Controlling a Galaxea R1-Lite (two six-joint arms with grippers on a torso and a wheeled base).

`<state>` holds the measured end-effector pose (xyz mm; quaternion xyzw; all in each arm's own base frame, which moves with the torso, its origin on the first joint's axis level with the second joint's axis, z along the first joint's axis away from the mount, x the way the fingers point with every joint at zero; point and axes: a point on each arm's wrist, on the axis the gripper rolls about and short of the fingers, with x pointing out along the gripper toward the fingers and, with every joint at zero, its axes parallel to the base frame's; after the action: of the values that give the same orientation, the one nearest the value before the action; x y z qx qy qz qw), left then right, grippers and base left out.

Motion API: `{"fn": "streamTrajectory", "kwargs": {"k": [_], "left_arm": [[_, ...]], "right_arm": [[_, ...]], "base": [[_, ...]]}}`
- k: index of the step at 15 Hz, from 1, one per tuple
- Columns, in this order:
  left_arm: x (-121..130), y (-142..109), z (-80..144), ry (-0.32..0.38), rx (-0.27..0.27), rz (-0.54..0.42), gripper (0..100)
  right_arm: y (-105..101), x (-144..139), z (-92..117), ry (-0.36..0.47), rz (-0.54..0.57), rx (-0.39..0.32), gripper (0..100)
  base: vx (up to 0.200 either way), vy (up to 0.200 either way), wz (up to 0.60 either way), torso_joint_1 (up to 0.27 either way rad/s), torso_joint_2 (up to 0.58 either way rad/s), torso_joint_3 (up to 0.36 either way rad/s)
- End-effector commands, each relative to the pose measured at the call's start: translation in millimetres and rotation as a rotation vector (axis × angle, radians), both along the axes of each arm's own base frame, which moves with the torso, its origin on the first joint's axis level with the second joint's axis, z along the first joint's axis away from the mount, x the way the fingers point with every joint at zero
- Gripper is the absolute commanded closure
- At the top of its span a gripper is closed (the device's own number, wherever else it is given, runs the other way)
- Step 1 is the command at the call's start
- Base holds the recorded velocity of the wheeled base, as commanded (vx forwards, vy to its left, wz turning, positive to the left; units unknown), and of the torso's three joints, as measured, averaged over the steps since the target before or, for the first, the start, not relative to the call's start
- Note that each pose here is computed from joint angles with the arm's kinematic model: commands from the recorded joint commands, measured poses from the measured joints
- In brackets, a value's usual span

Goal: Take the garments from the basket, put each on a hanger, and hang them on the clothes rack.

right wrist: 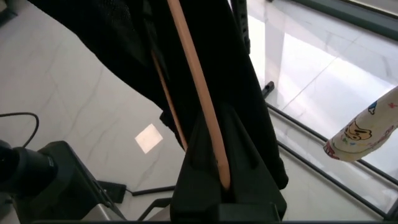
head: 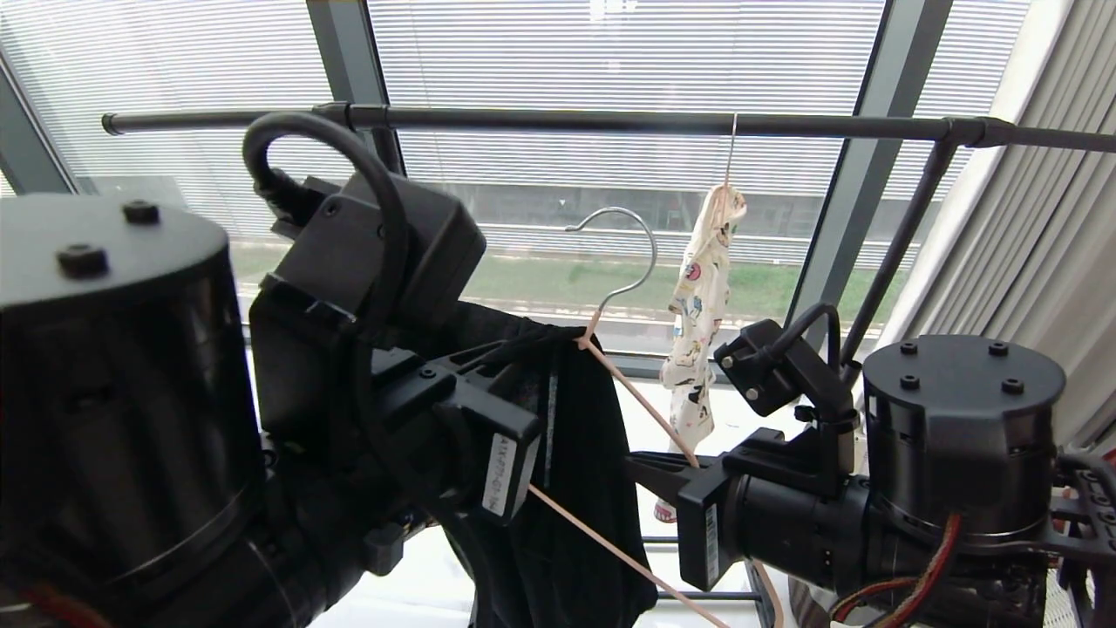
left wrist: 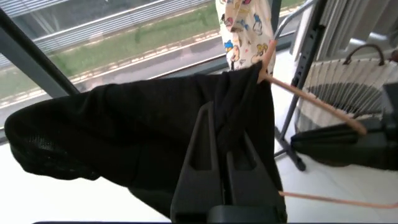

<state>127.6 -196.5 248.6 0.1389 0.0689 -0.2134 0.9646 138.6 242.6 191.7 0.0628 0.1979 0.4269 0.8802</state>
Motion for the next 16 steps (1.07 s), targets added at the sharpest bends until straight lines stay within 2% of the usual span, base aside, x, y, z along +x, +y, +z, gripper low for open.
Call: {"fn": "streamTrajectory", "kwargs": {"k": [1, 5, 7, 8, 11, 16], "left_arm": [[-6.3, 11.8, -0.8, -0.008, 0.002, 0.0, 100], [-4.2, 12.9, 0.4, -0.011, -0.002, 0.011, 100], [-2.9, 10.8, 1.3, -0.024, -0.02, 0.01, 100], [-2.5, 10.8, 2.4, -0.027, -0.028, 0.012, 0], [-5.1, 15.0, 10.6, -0.052, -0.056, 0.009, 0], [-11.0, 32.9, 22.4, -0.12, -0.019, 0.015, 0]], "right_arm": [[-1.6, -0.8, 2.9, -0.012, 0.002, 0.005, 100], [-1.2, -2.2, 3.3, -0.025, -0.002, -0.002, 100], [-0.6, -4.2, 3.3, -0.075, 0.021, -0.038, 100], [-0.5, -4.2, 3.5, -0.099, 0.03, -0.054, 100], [-0.6, -3.7, 5.0, -0.196, 0.053, -0.084, 100], [-8.3, 1.5, -1.6, -0.246, 0.008, -0.11, 100]], "base": [[0.0, 0.0, 0.0, 0.0, 0.0, 0.0], [0.0, 0.0, 0.0, 0.0, 0.0, 0.0], [0.0, 0.0, 0.0, 0.0, 0.0, 0.0], [0.0, 0.0, 0.0, 0.0, 0.0, 0.0], [0.0, 0.0, 0.0, 0.0, 0.0, 0.0], [0.0, 0.0, 0.0, 0.0, 0.0, 0.0]]}}
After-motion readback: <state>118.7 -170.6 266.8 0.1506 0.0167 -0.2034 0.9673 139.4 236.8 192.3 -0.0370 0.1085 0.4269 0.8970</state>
